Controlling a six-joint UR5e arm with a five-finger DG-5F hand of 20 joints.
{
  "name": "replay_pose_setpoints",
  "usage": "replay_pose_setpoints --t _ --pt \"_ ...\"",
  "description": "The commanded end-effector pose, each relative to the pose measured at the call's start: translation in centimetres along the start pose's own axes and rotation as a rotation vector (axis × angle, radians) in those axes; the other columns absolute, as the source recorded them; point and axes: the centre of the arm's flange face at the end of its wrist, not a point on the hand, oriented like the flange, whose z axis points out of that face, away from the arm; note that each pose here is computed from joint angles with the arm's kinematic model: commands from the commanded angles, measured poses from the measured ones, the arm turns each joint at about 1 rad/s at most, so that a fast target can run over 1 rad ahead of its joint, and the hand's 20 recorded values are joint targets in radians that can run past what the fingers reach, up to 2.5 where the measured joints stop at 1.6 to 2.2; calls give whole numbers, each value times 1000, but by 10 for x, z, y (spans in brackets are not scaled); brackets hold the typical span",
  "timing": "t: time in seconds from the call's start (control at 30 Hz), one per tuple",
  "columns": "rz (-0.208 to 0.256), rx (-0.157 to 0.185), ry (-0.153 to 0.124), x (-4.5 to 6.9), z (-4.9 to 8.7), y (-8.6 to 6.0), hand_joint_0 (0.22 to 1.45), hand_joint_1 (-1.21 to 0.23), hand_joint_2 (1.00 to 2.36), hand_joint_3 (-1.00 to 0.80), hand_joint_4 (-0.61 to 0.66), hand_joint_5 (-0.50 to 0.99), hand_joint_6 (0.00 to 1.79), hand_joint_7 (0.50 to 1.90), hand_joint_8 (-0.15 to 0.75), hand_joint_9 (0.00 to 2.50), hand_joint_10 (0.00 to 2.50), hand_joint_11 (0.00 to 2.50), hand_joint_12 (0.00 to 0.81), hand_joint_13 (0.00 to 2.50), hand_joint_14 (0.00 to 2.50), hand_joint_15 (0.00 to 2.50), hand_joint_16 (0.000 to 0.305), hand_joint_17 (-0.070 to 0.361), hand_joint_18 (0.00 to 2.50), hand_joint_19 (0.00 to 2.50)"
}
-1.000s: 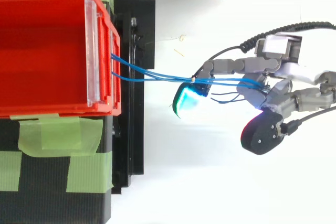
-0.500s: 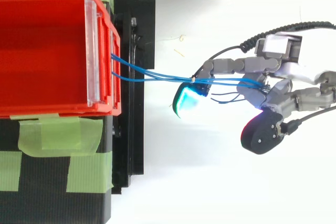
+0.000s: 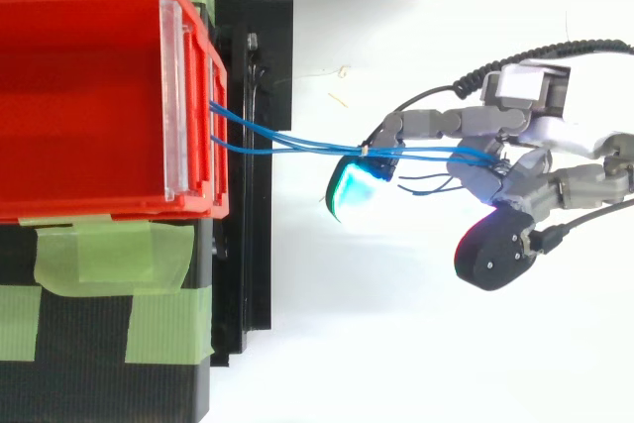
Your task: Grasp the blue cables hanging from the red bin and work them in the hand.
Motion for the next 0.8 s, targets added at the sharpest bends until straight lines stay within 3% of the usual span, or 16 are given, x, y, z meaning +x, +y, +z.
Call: replay_pose_setpoints --t 0.0,0.47,0.57,0.77 --pt "0 0 0 0 0 0 752 -558 1000 -1000 341 178 7 1147 486 1061 2500 2500 718 1729 2500 1878 221 166 2190 561" --pt "0 2 -3 0 0 0 753 -558 1000 -1000 323 171 8 1152 486 1061 2500 2500 718 1729 2500 1878 221 166 2190 561" --pt "-7 17 -7 -3 -2 -2 752 -558 1000 -1000 316 168 8 1148 486 1061 2500 2500 718 1729 2500 1878 221 166 2190 561" --pt "-35 108 8 -4 -11 -12 750 -563 1000 -1000 301 150 6 1144 486 1061 2500 2500 718 1729 2500 1878 221 166 2190 561"
